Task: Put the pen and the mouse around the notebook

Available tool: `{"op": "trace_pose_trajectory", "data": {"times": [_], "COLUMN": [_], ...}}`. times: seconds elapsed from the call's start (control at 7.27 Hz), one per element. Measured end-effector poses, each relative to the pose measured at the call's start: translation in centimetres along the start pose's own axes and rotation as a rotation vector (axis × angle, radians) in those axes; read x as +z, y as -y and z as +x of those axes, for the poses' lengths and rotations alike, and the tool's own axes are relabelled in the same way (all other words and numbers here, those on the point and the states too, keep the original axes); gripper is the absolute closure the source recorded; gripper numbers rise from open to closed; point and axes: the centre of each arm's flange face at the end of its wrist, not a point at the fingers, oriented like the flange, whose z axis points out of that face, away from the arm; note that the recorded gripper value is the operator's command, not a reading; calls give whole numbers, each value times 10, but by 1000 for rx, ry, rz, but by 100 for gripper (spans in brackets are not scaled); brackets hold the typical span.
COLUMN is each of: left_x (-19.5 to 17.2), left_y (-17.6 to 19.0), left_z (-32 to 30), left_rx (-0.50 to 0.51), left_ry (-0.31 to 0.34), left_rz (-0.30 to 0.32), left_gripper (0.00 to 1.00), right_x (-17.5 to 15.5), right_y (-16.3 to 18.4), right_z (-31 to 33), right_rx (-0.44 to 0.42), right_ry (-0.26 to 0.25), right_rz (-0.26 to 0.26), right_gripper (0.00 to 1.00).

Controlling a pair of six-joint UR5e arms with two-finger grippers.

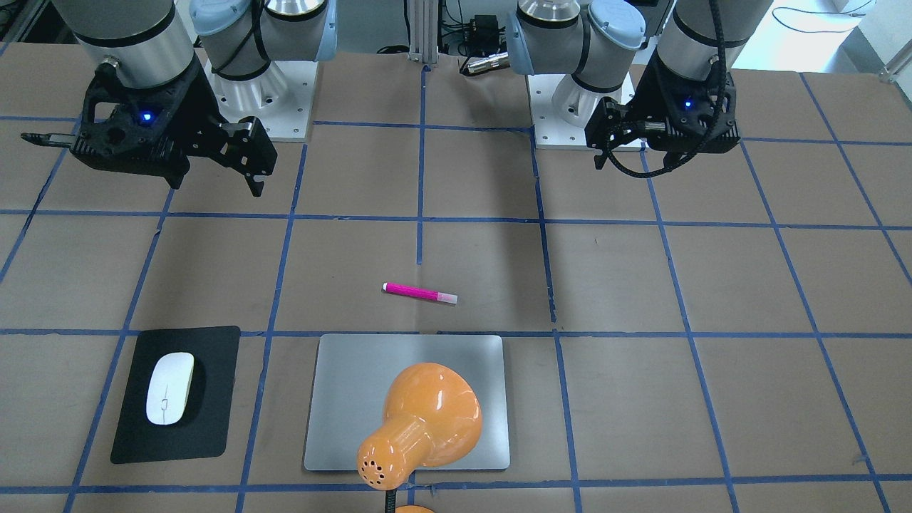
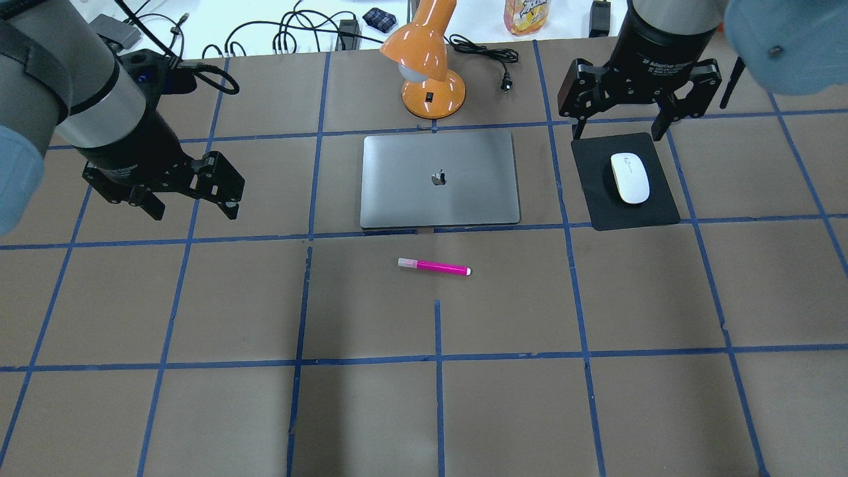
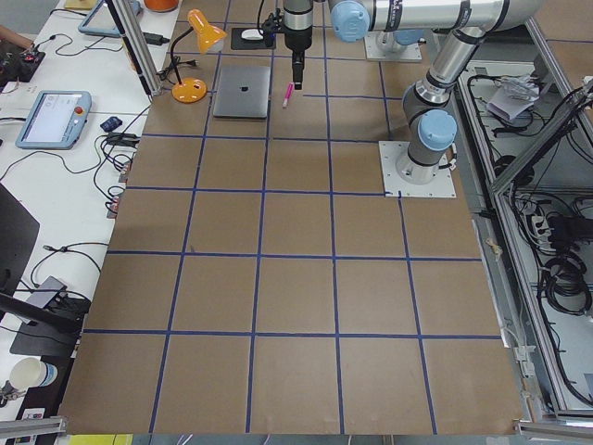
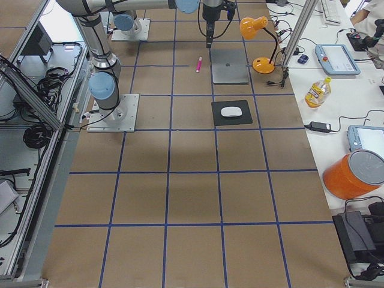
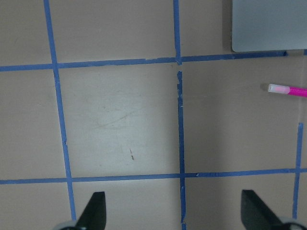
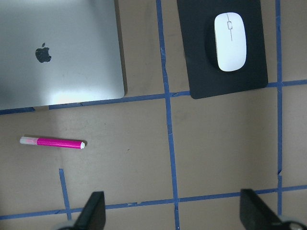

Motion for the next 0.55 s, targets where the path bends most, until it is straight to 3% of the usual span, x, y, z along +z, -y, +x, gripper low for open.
{"op": "trace_pose_trajectory", "data": {"times": [0.55], "left_x": [1], "left_y": [-5], "left_z": [0], "left_rx": [-12], "left_ry": [-11], "left_rz": [7], "left_gripper": [0], "right_x": [0], "right_y": [0], "right_z": [0], "right_rx": [0], "right_ry": [0], "right_rz": [-1], "right_gripper": [0]}}
